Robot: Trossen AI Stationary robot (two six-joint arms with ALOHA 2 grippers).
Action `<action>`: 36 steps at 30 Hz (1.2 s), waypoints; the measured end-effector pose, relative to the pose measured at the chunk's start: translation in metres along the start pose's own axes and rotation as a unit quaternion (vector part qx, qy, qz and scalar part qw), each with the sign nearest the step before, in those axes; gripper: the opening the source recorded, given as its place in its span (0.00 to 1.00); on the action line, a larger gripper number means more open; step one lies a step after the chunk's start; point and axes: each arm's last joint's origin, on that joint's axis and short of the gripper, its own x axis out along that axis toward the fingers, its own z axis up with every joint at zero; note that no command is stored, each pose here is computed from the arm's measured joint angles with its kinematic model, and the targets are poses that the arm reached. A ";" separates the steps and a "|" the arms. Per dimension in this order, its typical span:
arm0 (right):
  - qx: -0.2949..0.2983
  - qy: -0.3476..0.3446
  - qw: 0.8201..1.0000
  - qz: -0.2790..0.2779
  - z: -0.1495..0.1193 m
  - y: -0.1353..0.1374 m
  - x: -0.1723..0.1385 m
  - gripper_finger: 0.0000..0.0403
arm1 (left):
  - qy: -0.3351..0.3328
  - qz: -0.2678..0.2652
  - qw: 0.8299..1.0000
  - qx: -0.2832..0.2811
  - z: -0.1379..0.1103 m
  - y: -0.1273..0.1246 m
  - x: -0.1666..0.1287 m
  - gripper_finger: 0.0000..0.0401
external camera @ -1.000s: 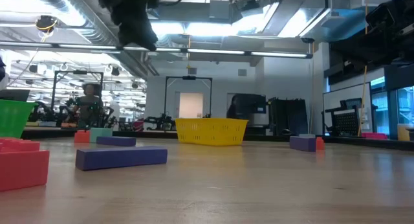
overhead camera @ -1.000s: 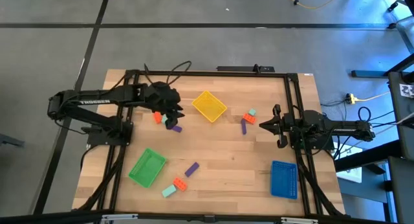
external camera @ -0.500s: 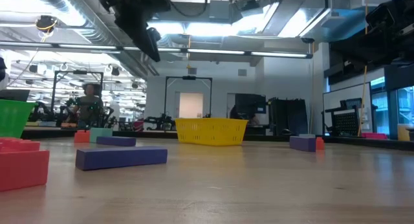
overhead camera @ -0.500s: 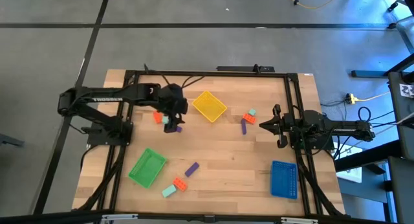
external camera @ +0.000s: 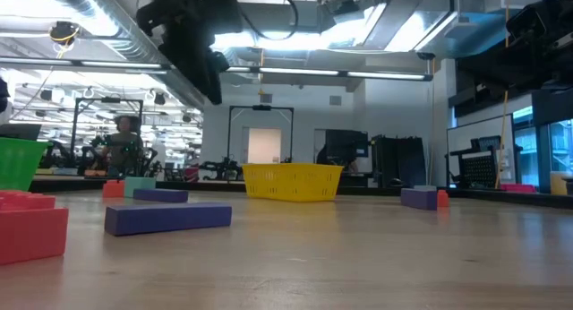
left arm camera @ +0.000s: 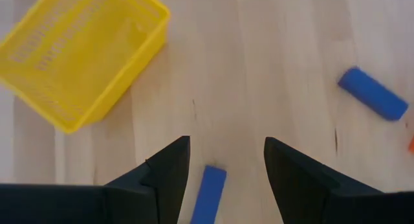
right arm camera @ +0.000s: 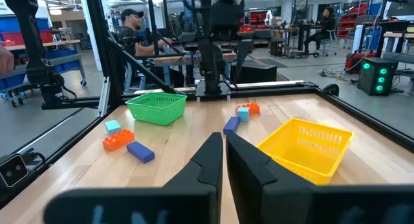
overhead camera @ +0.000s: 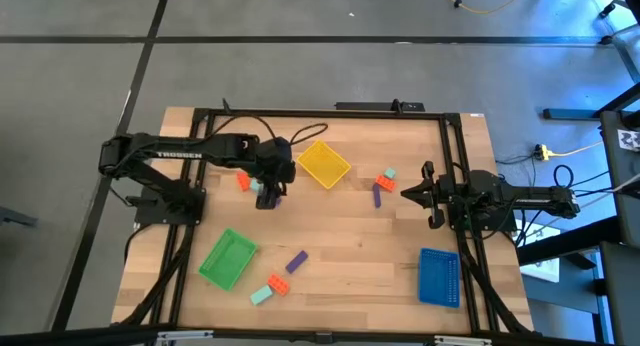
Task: Sort & place blocks by color
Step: Put the top left violet block into the yellow bin
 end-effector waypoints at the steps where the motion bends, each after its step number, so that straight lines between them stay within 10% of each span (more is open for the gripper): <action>1: 0.000 0.000 1.000 0.000 0.000 0.000 0.000 0.06 | 0.003 -0.002 1.000 0.010 0.000 -0.001 0.003 0.48; 22: 0.000 0.000 1.000 0.000 0.000 0.000 0.000 0.06 | 0.226 -0.038 0.968 0.102 -0.026 0.000 0.094 0.48; 36: 0.000 0.000 1.000 0.000 0.000 0.000 0.000 0.06 | 0.252 -0.022 0.955 0.157 -0.052 -0.004 0.112 0.48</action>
